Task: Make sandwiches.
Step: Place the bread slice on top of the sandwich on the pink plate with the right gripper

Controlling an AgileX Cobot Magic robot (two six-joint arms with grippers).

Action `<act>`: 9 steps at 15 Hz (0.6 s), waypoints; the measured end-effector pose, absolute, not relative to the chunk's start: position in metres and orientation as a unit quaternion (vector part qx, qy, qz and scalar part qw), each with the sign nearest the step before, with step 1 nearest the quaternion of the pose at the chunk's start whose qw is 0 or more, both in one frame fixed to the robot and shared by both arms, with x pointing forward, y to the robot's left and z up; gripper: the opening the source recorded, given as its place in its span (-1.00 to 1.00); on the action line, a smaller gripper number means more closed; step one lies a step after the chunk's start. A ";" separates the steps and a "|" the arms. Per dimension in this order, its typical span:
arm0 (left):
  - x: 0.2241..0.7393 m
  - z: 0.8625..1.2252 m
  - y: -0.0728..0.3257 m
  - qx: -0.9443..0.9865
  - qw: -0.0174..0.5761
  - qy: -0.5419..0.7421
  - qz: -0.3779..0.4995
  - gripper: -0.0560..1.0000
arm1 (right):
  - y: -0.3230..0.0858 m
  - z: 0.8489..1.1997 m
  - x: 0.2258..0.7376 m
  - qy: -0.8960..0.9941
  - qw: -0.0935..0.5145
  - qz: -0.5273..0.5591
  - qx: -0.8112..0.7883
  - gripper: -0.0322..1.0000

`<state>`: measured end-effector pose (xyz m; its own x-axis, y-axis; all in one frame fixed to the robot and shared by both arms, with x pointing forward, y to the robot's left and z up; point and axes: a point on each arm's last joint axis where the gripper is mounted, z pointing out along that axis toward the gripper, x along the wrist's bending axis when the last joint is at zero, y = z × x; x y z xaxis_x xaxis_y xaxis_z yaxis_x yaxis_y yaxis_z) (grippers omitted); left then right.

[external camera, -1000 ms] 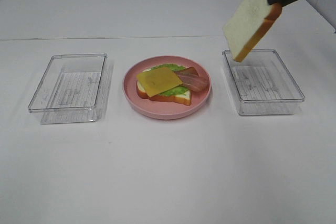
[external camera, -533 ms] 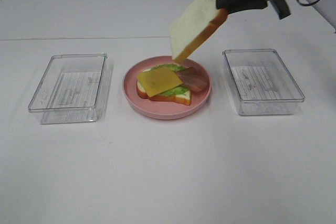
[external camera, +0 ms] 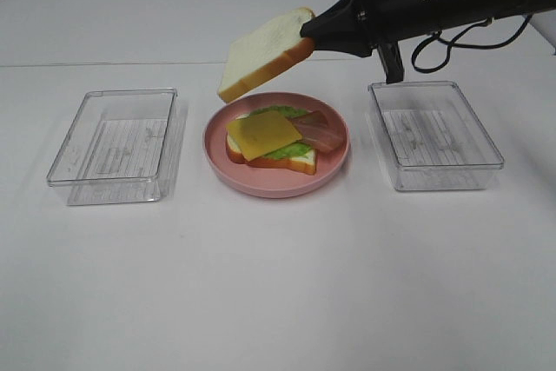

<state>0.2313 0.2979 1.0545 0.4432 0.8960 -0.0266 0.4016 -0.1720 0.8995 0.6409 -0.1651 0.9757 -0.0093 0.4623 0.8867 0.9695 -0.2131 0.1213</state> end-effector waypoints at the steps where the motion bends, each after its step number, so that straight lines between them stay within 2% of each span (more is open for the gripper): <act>1: 0.231 1.055 0.298 0.716 0.457 0.453 0.270 0.43 | -0.160 0.963 0.643 -0.549 0.301 -0.437 -0.646 -0.66; 6: 0.231 1.055 0.298 0.716 0.457 0.453 0.270 0.43 | -0.150 0.922 0.644 -0.540 0.337 -0.406 -0.656 -0.68; 9: 0.231 1.055 0.298 0.716 0.457 0.453 0.270 0.43 | -0.152 0.909 0.647 -0.535 0.322 -0.393 -0.675 -0.68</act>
<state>0.2313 0.2979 1.0545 0.4432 0.8960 -0.0266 0.4016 -0.1720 0.8995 0.6470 -0.1520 0.9086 0.1191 0.4689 0.8752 0.9752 -0.2207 -0.0145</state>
